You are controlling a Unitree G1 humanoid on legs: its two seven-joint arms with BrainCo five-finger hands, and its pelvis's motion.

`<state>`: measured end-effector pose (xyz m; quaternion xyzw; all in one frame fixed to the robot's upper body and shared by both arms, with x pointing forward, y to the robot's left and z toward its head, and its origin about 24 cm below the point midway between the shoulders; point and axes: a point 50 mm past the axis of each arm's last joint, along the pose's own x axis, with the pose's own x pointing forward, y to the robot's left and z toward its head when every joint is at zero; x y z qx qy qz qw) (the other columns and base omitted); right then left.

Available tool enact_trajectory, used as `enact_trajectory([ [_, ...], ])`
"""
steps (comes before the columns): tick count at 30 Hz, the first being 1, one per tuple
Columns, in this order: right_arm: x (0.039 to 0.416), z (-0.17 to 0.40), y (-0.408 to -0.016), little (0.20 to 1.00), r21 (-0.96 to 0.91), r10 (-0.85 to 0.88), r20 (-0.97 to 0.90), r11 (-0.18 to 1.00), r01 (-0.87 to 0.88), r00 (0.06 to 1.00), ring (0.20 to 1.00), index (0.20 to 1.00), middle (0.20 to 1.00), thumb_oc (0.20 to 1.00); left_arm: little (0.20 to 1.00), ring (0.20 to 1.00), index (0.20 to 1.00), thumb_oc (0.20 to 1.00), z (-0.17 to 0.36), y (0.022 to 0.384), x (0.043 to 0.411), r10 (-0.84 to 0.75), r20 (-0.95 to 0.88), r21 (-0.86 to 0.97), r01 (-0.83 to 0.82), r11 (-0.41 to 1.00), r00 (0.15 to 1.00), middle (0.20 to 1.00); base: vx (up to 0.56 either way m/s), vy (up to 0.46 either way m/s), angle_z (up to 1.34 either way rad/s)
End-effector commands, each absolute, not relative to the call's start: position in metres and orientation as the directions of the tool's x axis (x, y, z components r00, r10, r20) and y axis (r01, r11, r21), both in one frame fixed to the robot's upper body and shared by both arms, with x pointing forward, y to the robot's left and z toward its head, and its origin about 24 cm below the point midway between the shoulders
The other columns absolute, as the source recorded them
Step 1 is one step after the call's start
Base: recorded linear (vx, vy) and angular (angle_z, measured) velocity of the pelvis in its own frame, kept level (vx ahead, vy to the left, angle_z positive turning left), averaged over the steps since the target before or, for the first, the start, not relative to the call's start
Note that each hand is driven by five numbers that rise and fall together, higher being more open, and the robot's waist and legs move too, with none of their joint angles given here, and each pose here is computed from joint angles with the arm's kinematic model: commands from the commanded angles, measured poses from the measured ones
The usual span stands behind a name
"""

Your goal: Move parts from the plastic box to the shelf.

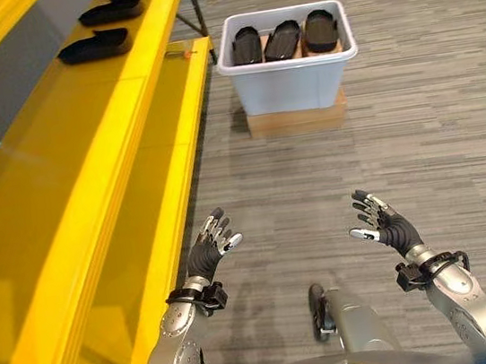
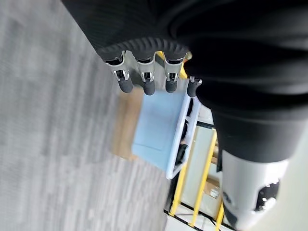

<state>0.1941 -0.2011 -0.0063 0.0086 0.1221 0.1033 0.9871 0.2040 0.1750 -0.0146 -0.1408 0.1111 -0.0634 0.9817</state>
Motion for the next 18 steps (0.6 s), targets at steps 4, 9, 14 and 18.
enact_trajectory([
  [4, 0.202, 0.019, -0.207, 1.0, 0.04, 0.182, -0.097, 0.983, -0.179, 0.979, 1.0, 1.0, 1.0, 1.0, 1.0, 1.0, 1.0, 1.0, 0.015, 0.18, 0.216, -0.155, -0.052, -0.303, 0.133, 0.944, 0.987, 1.0, 0.18, -0.033, 0.05],
  [9, 0.2, 0.012, -0.206, 1.0, 0.03, 0.187, -0.125, 0.982, -0.184, 0.974, 1.0, 1.0, 1.0, 1.0, 1.0, 1.0, 1.0, 1.0, 0.013, 0.188, 0.208, -0.148, -0.066, -0.244, 0.128, 0.961, 0.987, 1.0, 0.29, 0.106, -0.55],
  [14, 0.192, 0.003, -0.195, 1.0, 0.073, 0.239, -0.164, 0.97, -0.23, 0.957, 1.0, 1.0, 1.0, 1.0, 1.0, 1.0, 1.0, 1.0, 0.02, 0.188, 0.213, -0.169, -0.036, -0.221, 0.157, 0.963, 0.985, 1.0, 0.6, 0.289, -0.48],
  [18, 0.193, 0.0, -0.187, 1.0, 0.079, 0.256, -0.175, 0.966, -0.245, 0.951, 1.0, 1.0, 1.0, 1.0, 1.0, 1.0, 1.0, 1.0, 0.018, 0.188, 0.212, -0.171, -0.052, -0.209, 0.157, 0.965, 0.984, 1.0, 0.35, 0.231, 0.14],
])
